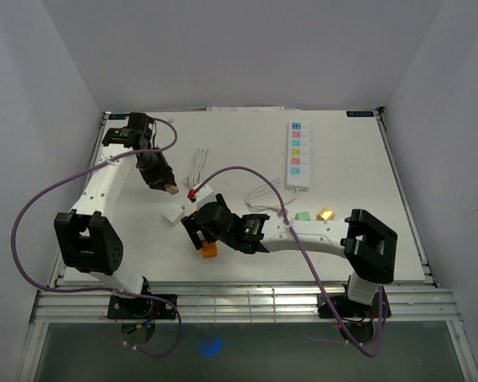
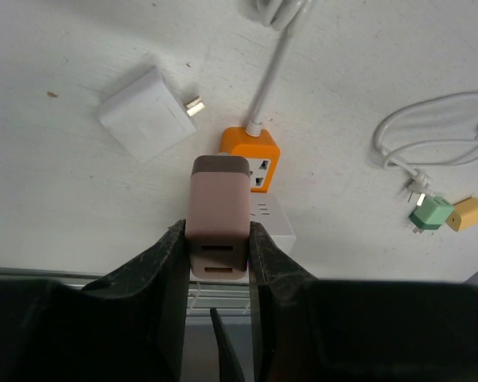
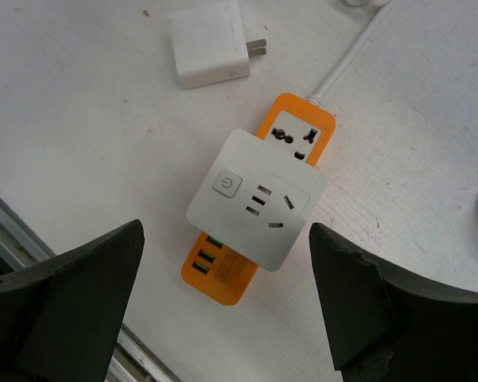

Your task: Insert the plug

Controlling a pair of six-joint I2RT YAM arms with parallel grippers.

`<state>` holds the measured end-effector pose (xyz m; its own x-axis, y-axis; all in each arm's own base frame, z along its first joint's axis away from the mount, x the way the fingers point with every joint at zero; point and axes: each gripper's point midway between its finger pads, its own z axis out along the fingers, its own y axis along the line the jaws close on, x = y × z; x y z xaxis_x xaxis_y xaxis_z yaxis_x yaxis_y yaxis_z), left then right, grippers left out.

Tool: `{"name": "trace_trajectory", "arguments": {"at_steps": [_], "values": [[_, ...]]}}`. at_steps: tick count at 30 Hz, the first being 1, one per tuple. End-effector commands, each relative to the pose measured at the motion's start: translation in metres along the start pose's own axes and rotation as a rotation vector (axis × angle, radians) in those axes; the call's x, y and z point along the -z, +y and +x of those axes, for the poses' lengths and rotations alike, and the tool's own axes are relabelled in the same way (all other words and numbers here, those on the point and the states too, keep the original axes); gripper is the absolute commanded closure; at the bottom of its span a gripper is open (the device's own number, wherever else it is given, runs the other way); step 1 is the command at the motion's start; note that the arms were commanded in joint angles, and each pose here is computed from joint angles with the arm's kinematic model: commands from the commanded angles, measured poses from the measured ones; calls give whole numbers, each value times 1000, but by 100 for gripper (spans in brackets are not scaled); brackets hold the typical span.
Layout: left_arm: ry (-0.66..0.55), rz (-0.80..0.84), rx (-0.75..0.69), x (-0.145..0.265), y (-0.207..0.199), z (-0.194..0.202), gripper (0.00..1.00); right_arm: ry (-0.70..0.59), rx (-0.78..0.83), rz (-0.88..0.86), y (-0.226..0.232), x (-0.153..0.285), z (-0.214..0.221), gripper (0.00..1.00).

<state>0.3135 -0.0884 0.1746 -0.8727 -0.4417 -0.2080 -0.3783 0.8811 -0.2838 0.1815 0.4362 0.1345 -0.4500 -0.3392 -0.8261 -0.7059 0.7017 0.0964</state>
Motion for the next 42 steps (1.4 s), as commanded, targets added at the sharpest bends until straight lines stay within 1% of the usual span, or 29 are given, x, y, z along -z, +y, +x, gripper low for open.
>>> {"name": "trace_trajectory", "arguments": {"at_steps": [1,2,4,11,14,15,16,17,18,20,21,22,23,24,25,28,30,31,33,34,36,37,40,42], "values": [[-37,31,-5,13,-2,-8,100,-52,-12,126,-7,-8,-21,11],[-35,29,-1,12,-1,-7,100,-23,-4,155,-10,-14,-12,11],[-33,24,4,11,1,-6,100,-44,-8,177,-9,-16,-21,11],[-30,18,9,8,2,-5,100,-14,-42,290,-20,-27,-13,11],[-23,28,12,5,2,-4,100,9,-35,281,-18,-28,-6,7],[-20,33,11,5,1,-3,100,17,-32,279,-18,-29,-4,2],[-14,36,10,4,0,-2,100,27,-18,260,-15,-29,-2,0],[-6,43,13,3,0,0,100,33,-8,246,-14,-28,-1,1],[1,48,15,3,-1,2,100,50,11,239,-16,-28,7,7],[16,50,24,-1,0,7,100,40,56,172,-10,-24,6,10],[15,47,27,-1,1,8,100,65,80,170,-17,-23,22,16],[19,44,30,-1,2,10,100,58,87,110,-12,-17,20,19],[22,43,32,-2,4,11,100,32,98,92,-14,-17,17,22],[24,46,32,-1,3,12,100,27,102,84,-16,-15,19,32],[28,51,33,-1,3,14,100,39,121,58,-19,-11,28,36],[35,69,34,0,-1,19,100,33,163,20,-23,-6,33,46],[41,73,41,0,-3,23,100,-2,203,-12,-22,-4,27,49],[47,75,38,-1,-5,26,100,4,232,-81,-15,1,33,49],[52,49,65,-4,-3,32,100,-35,303,-146,-11,6,28,49],[65,31,77,-4,-2,38,100,-45,316,-224,-1,14,27,48],[76,23,102,-6,-4,44,100,-45,407,-289,0,19,33,48],[106,38,116,-6,-8,53,100,-48,428,-337,6,23,35,48],[148,68,156,-2,-17,66,100,-31,485,-377,3,27,49,48],[151,68,179,1,-20,70,100,-26,500,-411,6,29,56,48]]}}
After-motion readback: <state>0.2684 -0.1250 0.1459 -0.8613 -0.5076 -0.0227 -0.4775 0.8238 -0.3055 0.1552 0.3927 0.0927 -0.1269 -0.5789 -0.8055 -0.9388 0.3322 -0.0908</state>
